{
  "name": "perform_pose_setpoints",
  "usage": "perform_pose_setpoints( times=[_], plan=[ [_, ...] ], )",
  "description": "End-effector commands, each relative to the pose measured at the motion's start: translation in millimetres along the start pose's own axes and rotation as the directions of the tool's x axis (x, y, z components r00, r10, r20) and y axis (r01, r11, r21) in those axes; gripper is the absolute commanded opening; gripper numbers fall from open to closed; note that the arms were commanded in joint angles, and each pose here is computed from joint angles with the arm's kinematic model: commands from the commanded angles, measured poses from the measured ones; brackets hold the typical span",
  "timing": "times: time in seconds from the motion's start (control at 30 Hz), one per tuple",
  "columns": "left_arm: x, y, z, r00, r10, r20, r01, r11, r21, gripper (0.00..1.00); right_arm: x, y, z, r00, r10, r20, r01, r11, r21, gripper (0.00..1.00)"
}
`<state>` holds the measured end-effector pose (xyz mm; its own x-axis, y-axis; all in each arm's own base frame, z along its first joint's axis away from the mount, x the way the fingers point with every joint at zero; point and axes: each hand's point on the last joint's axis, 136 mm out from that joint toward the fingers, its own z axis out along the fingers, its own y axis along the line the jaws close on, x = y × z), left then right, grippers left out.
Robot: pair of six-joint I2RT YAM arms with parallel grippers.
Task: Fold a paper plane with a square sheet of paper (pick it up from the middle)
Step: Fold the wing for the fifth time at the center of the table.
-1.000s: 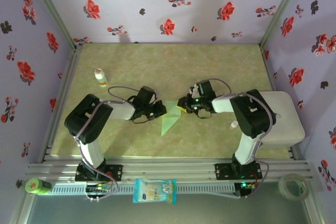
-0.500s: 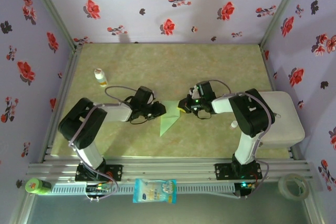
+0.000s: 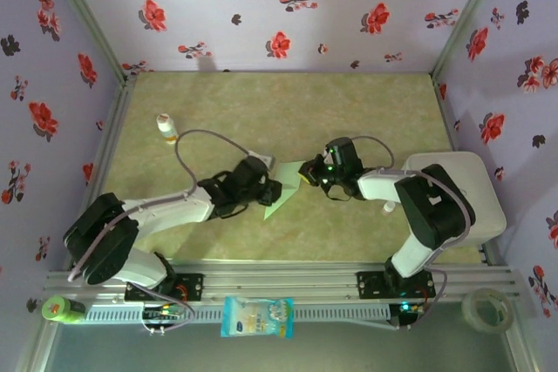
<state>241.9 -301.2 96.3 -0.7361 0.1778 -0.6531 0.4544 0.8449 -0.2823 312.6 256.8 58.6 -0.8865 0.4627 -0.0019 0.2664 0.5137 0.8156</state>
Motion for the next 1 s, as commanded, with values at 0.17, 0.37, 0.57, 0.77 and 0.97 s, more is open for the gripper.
perform_pose_setpoints(
  times=[0.17, 0.37, 0.57, 0.77, 0.97],
  plan=[
    [19, -13, 1, 0.954, 0.295, -0.058, -0.296, 0.955, -0.01, 0.43, -3, -1, -3, 0.996, 0.071, 0.046, -0.072, 0.997, 0.028, 0.01],
    [36, -22, 19, 0.933, 0.333, -0.136, -0.333, 0.943, 0.022, 0.46, -2, 0, -1, 0.997, 0.074, 0.034, -0.075, 0.997, 0.028, 0.02],
    [37, -29, 26, 0.931, 0.337, -0.139, -0.335, 0.941, 0.042, 0.49, -2, 1, 0, 0.997, 0.074, 0.031, -0.075, 0.997, 0.025, 0.02],
    [46, -23, 38, 0.927, 0.326, -0.183, -0.333, 0.943, -0.004, 0.48, -2, 2, 2, 0.996, 0.082, 0.027, -0.083, 0.996, 0.018, 0.03],
    [47, -14, 46, 0.925, 0.335, -0.177, -0.355, 0.929, -0.101, 0.48, -2, 1, 1, 0.996, 0.085, 0.029, -0.085, 0.996, 0.021, 0.03]
  ],
)
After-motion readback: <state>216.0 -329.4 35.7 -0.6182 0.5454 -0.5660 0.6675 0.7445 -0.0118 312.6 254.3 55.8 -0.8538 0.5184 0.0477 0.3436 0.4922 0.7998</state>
